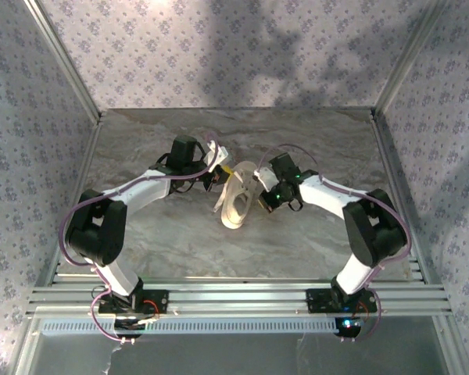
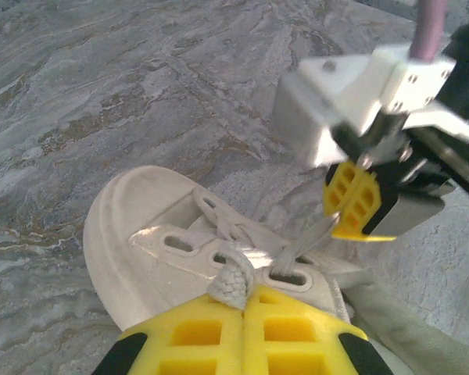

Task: Tie the shoes

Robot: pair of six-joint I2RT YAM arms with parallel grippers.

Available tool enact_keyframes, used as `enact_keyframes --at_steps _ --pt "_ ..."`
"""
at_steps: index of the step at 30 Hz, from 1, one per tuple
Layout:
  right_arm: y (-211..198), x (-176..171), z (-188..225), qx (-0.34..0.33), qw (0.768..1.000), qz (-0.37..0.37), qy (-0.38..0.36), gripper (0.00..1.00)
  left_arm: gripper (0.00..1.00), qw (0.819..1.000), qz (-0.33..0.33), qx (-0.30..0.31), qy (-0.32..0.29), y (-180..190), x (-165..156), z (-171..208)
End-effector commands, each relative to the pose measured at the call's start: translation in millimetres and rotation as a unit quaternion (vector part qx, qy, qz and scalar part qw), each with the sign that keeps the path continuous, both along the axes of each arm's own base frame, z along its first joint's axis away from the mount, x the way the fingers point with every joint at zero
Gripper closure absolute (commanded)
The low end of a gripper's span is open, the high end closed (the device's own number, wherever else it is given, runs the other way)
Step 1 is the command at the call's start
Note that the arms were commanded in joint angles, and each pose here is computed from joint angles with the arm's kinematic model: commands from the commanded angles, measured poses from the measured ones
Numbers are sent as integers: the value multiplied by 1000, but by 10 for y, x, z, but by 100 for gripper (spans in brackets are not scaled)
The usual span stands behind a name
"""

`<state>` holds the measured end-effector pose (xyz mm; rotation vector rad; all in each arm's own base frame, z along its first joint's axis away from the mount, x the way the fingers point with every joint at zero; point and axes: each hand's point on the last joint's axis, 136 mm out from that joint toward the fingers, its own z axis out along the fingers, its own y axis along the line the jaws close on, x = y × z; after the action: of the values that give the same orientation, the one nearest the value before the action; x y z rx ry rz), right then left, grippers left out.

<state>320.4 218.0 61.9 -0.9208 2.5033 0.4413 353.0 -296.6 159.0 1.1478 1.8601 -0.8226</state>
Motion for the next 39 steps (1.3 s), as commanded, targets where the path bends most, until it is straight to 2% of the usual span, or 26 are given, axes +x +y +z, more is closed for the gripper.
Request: enact_keyframes --at_steps 1,12,16,22,27,31,35,39 --pt "-133 -35 -31 -5 999 -47 20 100 100 1000 23 -17 -12 53 111 216" --pt "-148 -164 -206 -21 995 -48 80 100 100 996 83 -35 -10 333 167 225" --pt "-20 -145 -86 6 997 -26 75 100 100 997 64 -49 0 272 102 253" --pt "220 -46 254 72 996 -5 43 100 100 998 -4 -63 -3 -95 -85 407" --pt "167 17 313 73 996 -36 39 80 100 997 -20 -80 2 -272 -77 553" --pt "-81 28 301 57 992 -101 46 62 100 997 -25 -76 8 -311 -60 580" --pt "-526 25 197 8 971 -227 78 55 100 997 -24 -68 14 -308 -51 535" --pt "-647 -68 95 -3 948 -296 114 50 100 998 -22 -61 23 -301 -38 472"
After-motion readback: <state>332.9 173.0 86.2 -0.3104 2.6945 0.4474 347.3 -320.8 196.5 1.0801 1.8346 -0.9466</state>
